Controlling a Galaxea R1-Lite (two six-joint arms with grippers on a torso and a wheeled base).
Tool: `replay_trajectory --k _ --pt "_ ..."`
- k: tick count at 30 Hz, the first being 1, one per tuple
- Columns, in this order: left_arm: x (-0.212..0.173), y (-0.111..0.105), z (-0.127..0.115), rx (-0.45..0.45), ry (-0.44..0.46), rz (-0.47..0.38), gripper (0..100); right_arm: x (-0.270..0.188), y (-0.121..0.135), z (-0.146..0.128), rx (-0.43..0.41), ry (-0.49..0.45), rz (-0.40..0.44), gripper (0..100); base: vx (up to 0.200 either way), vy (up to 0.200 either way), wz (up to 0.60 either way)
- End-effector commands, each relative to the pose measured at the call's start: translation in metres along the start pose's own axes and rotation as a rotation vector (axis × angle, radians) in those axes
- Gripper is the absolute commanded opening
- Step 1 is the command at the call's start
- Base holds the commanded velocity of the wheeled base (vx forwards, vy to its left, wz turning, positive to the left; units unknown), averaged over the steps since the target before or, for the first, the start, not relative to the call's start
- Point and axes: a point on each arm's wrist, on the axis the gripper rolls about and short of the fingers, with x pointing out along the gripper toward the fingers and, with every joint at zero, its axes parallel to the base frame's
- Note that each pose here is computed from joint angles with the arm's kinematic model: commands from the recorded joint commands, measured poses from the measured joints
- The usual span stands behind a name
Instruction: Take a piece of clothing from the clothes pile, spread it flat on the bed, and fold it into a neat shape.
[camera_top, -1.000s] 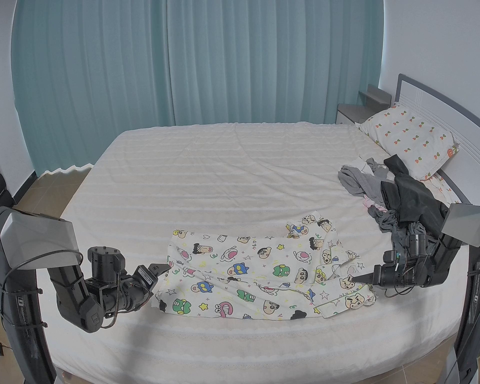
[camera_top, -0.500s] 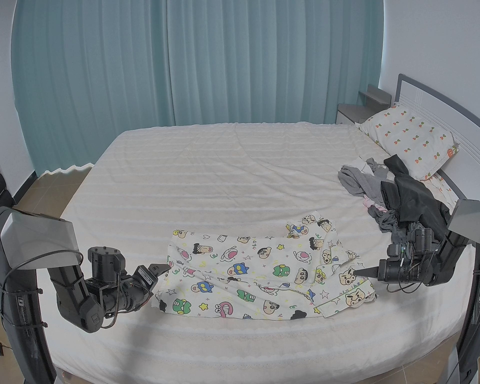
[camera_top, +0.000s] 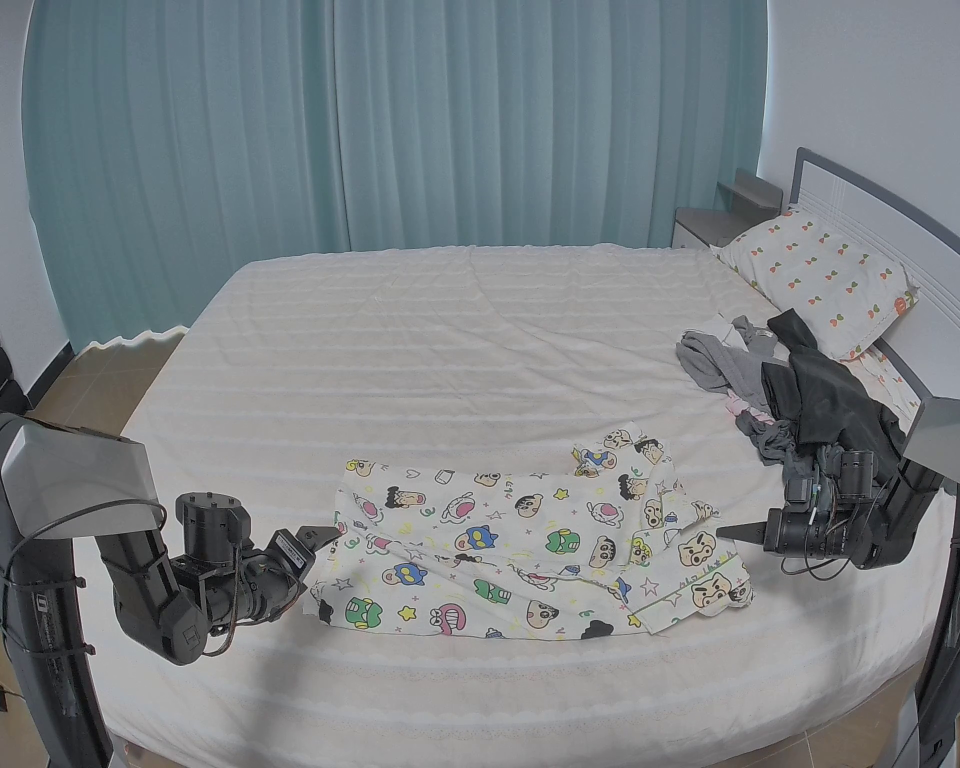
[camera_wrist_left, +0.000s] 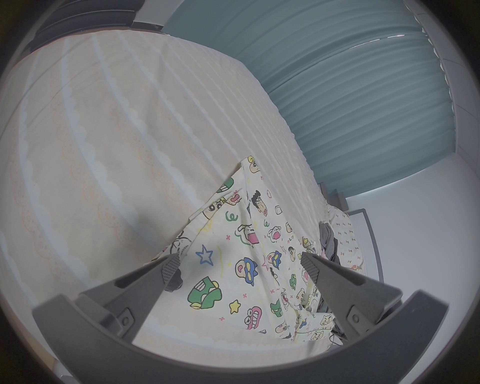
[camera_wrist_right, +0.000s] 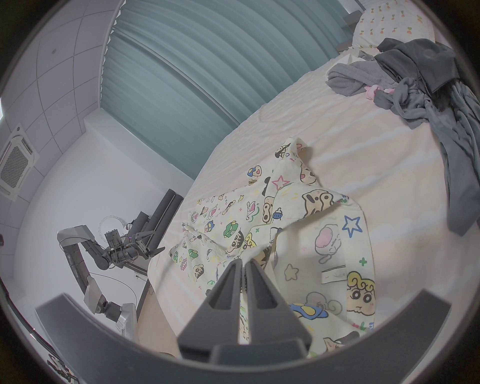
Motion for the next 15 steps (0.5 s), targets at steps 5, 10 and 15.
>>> replay_trajectory --k 5,10,15 --pt "0.000 0.001 0.000 -0.001 0.000 0.002 100 0.012 0.001 -0.008 0.011 0.034 -0.003 0 0.000 0.000 0.00" --pt "0.000 0.001 0.000 -0.001 0.000 0.002 100 0.019 -0.003 -0.013 0.016 0.045 -0.042 100 0.000 0.000 0.00" --pt "0.001 0.000 0.000 0.000 0.000 0.000 100 0.019 -0.005 -0.014 0.021 0.046 -0.053 100 0.000 0.000 0.00"
